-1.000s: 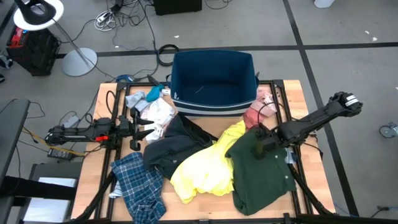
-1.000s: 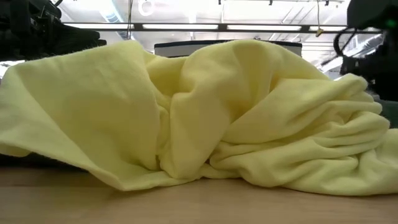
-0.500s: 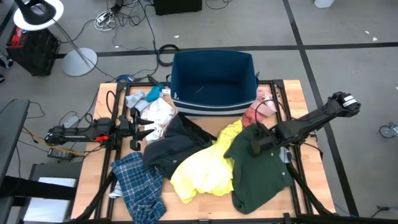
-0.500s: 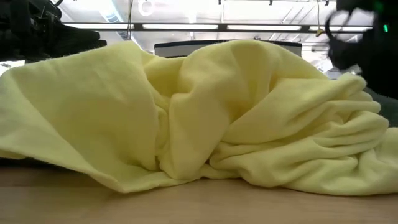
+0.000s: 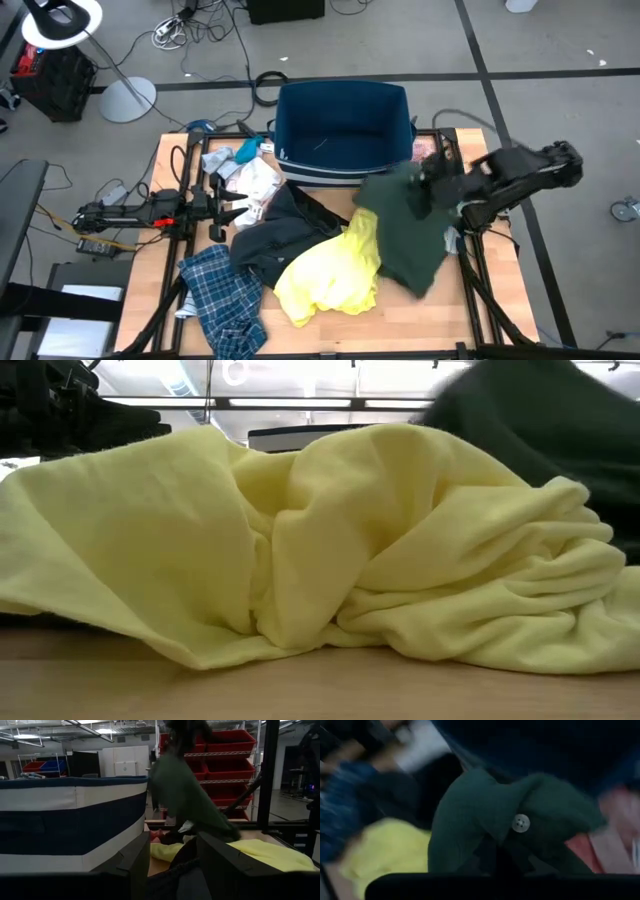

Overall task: Sort clothes
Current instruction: Put the green shirt into the blue bin

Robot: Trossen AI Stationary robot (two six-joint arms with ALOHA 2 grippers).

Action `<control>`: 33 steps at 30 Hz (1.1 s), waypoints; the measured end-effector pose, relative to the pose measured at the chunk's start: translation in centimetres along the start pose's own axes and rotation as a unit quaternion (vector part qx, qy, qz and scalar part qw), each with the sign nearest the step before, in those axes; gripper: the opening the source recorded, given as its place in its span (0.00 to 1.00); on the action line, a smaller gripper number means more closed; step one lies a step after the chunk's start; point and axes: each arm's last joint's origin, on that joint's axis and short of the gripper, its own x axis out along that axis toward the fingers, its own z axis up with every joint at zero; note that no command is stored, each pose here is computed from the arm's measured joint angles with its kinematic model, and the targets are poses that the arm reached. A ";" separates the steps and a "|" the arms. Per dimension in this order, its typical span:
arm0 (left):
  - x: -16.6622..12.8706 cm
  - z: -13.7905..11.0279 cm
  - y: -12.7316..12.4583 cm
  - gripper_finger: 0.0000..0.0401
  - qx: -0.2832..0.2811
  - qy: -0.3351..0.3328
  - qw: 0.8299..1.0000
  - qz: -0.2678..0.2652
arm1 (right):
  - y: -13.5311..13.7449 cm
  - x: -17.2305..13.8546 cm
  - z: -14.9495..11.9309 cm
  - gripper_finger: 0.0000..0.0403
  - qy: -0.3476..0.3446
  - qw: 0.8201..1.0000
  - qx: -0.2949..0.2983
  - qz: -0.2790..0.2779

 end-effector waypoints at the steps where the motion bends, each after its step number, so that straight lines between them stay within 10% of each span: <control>1: 0.0 0.0 0.0 0.42 0.000 0.000 1.000 0.000 | 0.1 -0.6 1.0 0.01 -0.019 1.000 -0.003 0.011; 17: 0.0 0.0 0.0 0.42 0.000 0.000 1.000 0.000 | 2.8 -4.5 16.6 0.01 -0.286 0.950 -0.106 0.071; 28: 0.0 0.0 0.0 0.42 0.000 0.000 1.000 0.000 | 0.7 -3.1 24.8 0.01 -0.509 0.853 -0.099 0.059; 33: 0.0 0.0 0.0 0.42 0.000 0.000 1.000 0.000 | -1.2 -0.6 26.3 0.01 -0.497 0.862 -0.094 0.009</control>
